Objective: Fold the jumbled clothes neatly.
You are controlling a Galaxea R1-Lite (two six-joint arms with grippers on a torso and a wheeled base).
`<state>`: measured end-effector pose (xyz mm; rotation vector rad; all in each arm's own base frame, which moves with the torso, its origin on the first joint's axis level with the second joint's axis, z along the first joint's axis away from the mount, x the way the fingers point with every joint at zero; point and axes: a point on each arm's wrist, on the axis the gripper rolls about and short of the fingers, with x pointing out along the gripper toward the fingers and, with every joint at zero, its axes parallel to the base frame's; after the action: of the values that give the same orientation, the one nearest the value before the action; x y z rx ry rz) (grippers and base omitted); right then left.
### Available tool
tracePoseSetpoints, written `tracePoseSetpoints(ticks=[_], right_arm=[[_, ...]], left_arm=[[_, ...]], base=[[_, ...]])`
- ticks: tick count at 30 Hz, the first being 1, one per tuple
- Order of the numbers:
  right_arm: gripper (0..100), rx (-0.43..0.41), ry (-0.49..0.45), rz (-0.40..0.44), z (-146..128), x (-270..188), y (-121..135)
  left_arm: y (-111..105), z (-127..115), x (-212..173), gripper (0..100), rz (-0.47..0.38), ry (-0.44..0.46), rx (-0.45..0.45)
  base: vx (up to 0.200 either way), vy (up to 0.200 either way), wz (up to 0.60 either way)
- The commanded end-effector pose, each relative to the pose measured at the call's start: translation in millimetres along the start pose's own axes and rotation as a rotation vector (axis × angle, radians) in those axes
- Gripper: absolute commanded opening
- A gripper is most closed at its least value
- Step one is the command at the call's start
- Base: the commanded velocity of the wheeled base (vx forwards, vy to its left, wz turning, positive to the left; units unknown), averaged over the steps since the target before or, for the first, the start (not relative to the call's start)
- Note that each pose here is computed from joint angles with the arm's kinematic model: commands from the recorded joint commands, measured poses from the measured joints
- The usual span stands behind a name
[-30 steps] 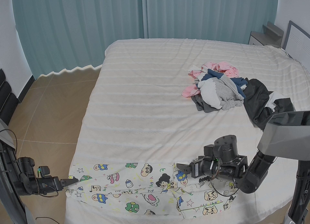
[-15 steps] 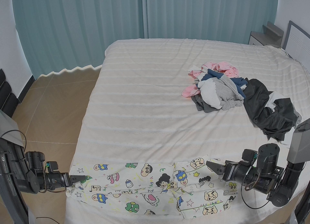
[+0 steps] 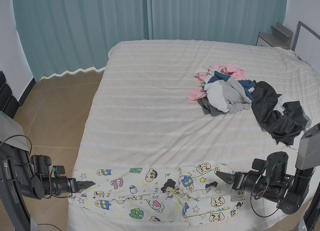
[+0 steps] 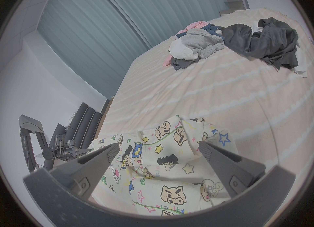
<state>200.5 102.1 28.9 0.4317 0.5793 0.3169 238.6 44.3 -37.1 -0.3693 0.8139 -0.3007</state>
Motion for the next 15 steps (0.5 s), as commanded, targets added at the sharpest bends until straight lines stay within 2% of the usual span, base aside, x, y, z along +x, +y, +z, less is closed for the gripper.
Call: tracePoseSetpoints(ticks=[1, 15], right_arm=[[100, 0.000, 0.010, -0.005, -2.0, 0.4, -0.8], [100, 0.004, 0.016, -0.004, -3.2, 0.5, -0.4]], left_arm=[[6.5, -1.8, -2.3, 100, 0.017, 0.001, 0.003], [4.3, -6.9, 8.5, 100, -0.002, 0.042, 0.027]], base=[[0.000, 0.000, 0.00], [0.000, 0.000, 0.00]])
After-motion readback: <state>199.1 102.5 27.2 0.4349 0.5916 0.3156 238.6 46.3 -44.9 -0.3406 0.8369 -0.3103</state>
